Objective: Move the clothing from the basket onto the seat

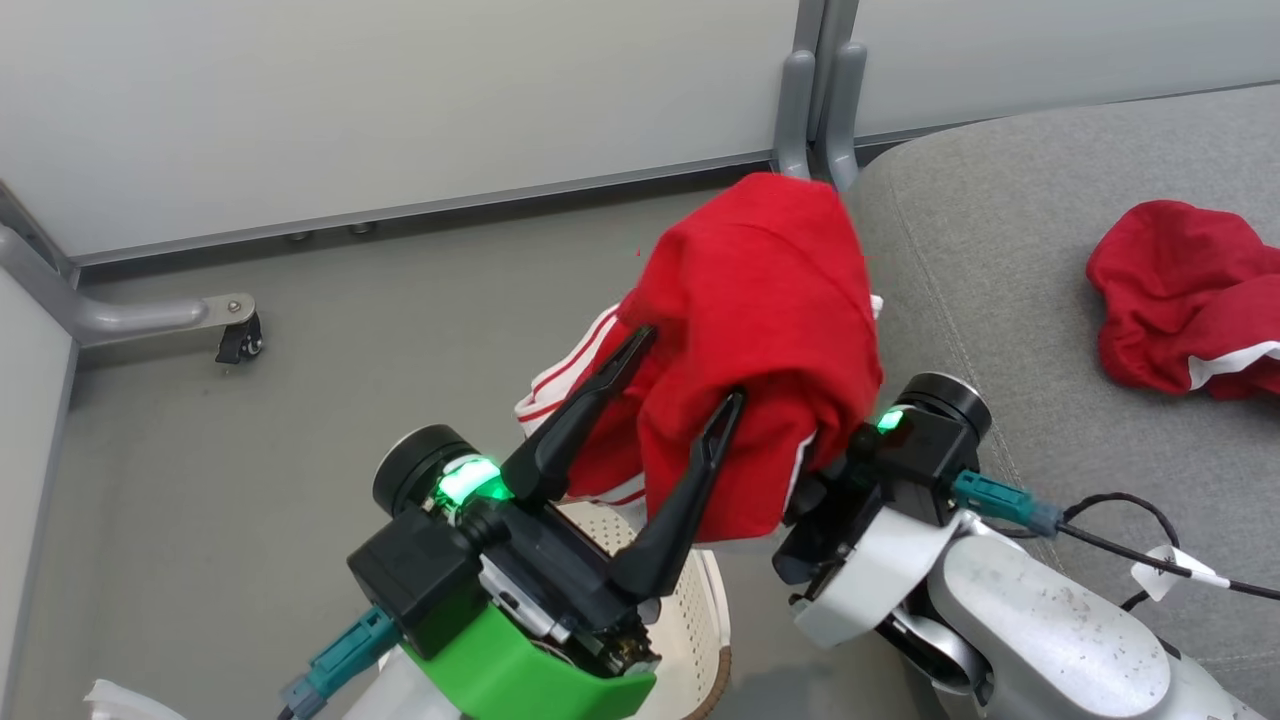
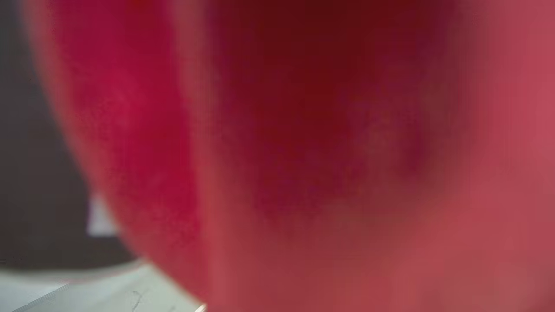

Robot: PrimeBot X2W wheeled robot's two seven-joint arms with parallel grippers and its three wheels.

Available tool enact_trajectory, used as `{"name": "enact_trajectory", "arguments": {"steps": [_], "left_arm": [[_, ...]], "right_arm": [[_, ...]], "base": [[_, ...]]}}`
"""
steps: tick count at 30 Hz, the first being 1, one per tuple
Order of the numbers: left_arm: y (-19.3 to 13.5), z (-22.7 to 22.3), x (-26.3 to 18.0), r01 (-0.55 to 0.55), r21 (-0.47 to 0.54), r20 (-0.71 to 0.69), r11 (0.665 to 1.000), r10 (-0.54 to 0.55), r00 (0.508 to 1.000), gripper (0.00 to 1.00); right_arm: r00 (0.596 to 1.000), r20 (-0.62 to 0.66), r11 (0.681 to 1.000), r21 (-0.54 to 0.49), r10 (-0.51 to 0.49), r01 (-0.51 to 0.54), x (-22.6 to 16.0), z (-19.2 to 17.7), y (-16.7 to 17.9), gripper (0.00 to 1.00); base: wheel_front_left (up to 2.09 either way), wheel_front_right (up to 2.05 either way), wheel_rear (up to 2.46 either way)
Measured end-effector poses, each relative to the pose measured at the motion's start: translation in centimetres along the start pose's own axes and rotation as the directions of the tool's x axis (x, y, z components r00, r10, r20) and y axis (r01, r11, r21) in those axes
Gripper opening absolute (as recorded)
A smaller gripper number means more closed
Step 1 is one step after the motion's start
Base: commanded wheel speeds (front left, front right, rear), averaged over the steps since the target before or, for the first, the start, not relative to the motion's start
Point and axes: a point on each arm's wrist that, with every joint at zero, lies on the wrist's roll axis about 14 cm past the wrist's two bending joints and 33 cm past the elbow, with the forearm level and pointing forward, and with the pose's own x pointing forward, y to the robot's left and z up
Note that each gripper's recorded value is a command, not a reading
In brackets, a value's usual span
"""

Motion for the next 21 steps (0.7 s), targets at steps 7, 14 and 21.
{"name": "enact_trajectory", "arguments": {"steps": [7,14,21], "left_arm": [[0.6,-0.9,-0.4,-0.026,-0.006,-0.026,1.0,0.026,0.999,1.0],[1.9,-1.7,-1.3,-0.079,-0.006,-0.055,0.997,0.079,0.995,1.0],[3.4,-2.6,-2.8,-0.149,-0.005,-0.089,0.989,0.148,0.985,1.0]], "right_arm": [[0.994,0.05,0.995,-0.017,-0.097,0.098,-0.8,1.3,-2.2,0.0],[0.978,0.087,0.978,-0.064,-0.191,0.197,-2.1,2.4,-4.8,0.0],[0.952,0.107,0.95,-0.098,-0.286,0.296,-3.9,3.0,-7.3,0.0]], "base": [[0.0,0.0,0.0],[0.0,0.0,0.0],[0.0,0.0,0.0]]}}
